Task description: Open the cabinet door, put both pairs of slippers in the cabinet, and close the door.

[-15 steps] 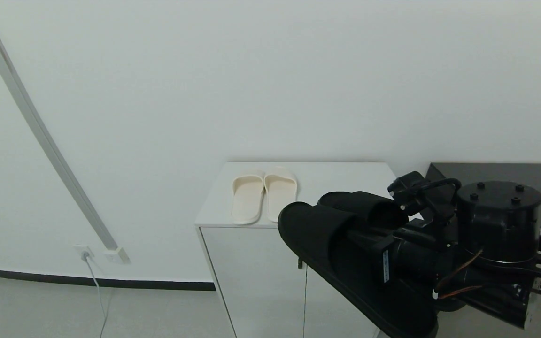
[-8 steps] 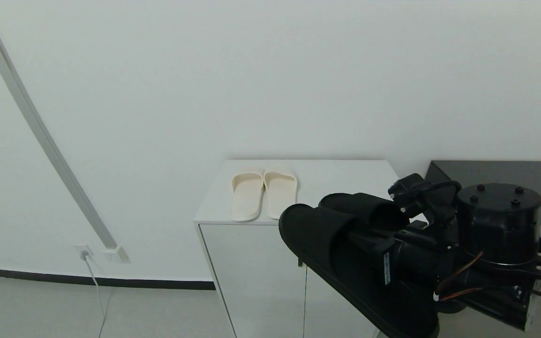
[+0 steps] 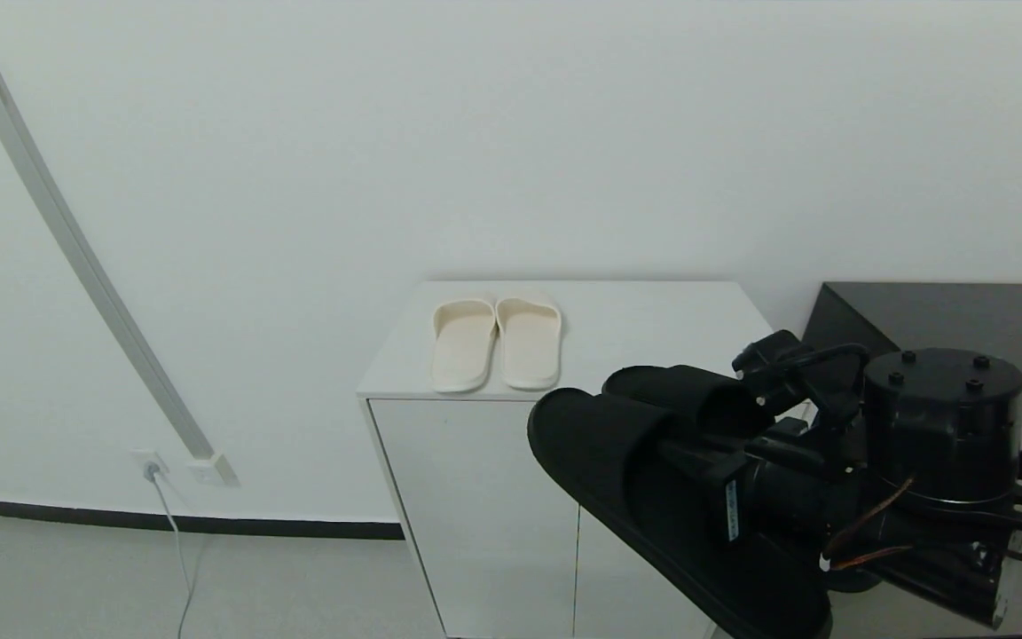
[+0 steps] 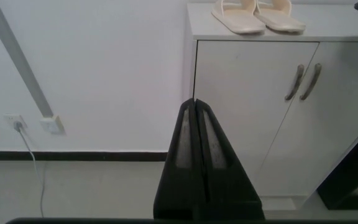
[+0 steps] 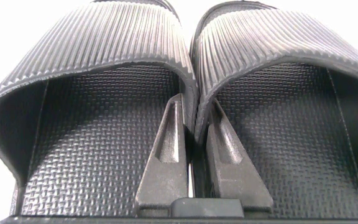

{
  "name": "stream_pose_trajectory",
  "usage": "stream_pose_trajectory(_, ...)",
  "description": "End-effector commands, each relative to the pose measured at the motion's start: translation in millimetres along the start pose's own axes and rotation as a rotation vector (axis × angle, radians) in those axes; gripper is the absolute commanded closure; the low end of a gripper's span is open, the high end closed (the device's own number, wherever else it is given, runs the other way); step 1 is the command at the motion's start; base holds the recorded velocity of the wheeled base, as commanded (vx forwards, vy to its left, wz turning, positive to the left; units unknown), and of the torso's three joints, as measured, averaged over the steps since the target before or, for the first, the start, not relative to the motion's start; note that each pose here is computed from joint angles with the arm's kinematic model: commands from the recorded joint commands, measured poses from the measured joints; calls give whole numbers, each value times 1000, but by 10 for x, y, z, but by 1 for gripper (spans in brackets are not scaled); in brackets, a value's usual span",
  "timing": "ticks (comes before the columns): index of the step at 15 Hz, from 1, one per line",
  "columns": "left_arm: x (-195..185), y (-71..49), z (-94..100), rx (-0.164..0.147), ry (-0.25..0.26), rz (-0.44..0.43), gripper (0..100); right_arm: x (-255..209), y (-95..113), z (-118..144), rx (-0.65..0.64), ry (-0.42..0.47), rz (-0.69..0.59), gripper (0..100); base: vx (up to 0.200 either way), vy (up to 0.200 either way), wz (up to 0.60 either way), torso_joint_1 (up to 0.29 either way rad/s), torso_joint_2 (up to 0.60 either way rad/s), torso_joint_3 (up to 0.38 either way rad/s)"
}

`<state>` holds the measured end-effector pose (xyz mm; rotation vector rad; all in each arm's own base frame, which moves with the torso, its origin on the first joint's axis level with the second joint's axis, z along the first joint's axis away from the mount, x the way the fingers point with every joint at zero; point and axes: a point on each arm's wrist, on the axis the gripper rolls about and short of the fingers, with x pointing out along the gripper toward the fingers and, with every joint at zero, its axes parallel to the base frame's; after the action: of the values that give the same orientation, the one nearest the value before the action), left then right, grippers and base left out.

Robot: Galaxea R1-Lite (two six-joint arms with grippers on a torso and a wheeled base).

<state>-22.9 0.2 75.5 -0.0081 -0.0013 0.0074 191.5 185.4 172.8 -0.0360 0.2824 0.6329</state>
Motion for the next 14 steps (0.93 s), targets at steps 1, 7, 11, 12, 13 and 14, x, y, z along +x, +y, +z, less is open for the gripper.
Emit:
stream_pose_trajectory(1, 1, 0, 0, -1, 1, -1, 0, -2, 1, 1, 0, -1, 1, 100, 0, 0, 0, -173, 398, 227)
stream_pose_trajectory(7, 1, 0, 0, -1, 1, 0, 0, -5, 3, -16, -1, 5, 2, 100, 0, 0, 0, -220, 528, 300)
stream_pose_trajectory(11, 1, 0, 0, -1, 1, 0, 0, -2, 3, -26, -3, 10, 1, 100, 0, 0, 0, -214, 537, 322)
stream_pose_trajectory(12, 1, 0, 2, -1, 0, 0, 0, -4, 2, -34, -3, 13, 1, 100, 0, 0, 0, -203, 515, 320)
stream_pose_trajectory(13, 1, 0, 0, -1, 1, 0, 0, -9, 5, -34, -4, 11, 3, 100, 0, 0, 0, -183, 500, 344)
stream_pose_trajectory(14, 1, 0, 0, -1, 1, 0, 0, -9, 5, -34, -4, 11, 3, 100, 0, 0, 0, -188, 520, 325)
